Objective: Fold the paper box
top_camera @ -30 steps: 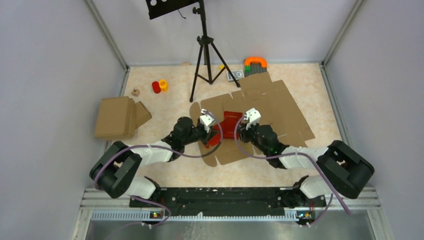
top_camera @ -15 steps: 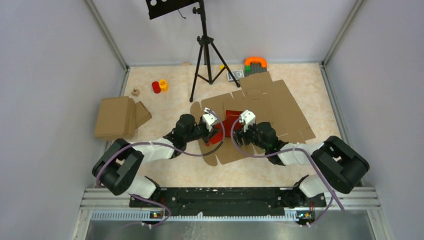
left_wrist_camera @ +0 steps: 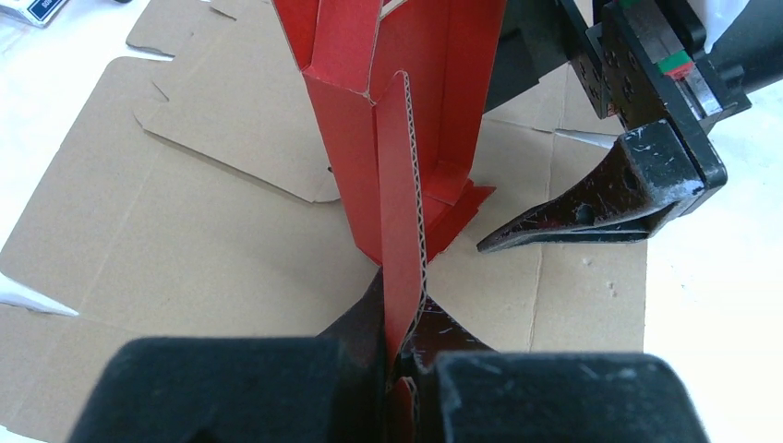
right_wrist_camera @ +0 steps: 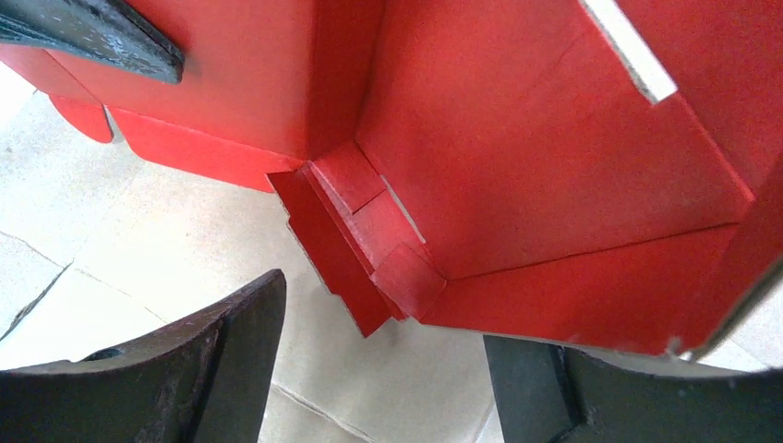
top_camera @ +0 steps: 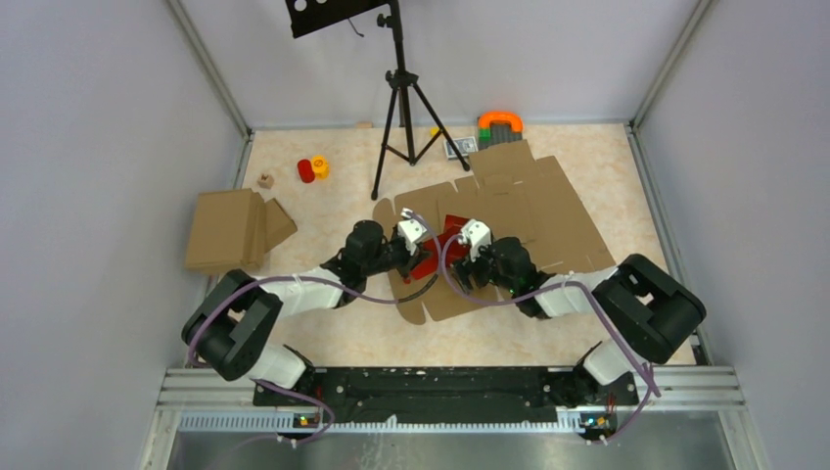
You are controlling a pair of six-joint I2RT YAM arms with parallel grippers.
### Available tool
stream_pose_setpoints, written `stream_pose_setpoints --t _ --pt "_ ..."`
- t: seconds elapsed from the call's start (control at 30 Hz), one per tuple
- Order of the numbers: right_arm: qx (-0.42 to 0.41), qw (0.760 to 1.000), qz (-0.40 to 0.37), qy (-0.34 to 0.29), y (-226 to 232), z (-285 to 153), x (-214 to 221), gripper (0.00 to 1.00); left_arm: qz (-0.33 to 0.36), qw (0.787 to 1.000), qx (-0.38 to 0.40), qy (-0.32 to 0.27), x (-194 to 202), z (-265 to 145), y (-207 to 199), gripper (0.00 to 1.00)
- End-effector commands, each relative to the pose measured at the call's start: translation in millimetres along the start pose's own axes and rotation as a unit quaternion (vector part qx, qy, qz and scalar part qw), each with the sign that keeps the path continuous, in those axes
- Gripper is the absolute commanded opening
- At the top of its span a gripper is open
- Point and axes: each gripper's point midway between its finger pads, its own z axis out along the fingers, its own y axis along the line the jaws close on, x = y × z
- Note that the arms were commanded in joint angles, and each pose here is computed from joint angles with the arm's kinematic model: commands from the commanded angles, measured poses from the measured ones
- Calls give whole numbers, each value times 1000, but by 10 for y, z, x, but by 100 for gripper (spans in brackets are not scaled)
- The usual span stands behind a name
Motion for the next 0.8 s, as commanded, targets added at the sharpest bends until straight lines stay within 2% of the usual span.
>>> stream_pose_setpoints --t 0.0,0.07,0.17,0.27,0.47,0.77 --pt "-66 998 -4 -23 249 83 -190 74 -4 999 49 -1 -35 72 -182 0" --pt "-62 998 -2 -21 234 116 -196 72 -7 999 53 0 -25 80 -196 0" --pt "-53 998 7 -16 204 186 -210 64 -11 998 55 2 -20 89 -199 0" --pt "-50 999 15 -13 218 240 -206 61 -16 998 56 3 -25 96 -202 0" --pt "-8 999 30 -33 96 243 -282 49 -25 998 62 10 -1 111 -221 0" --pt "14 996 83 -34 52 265 -306 40 -37 997 67 19 36 134 -236 0"
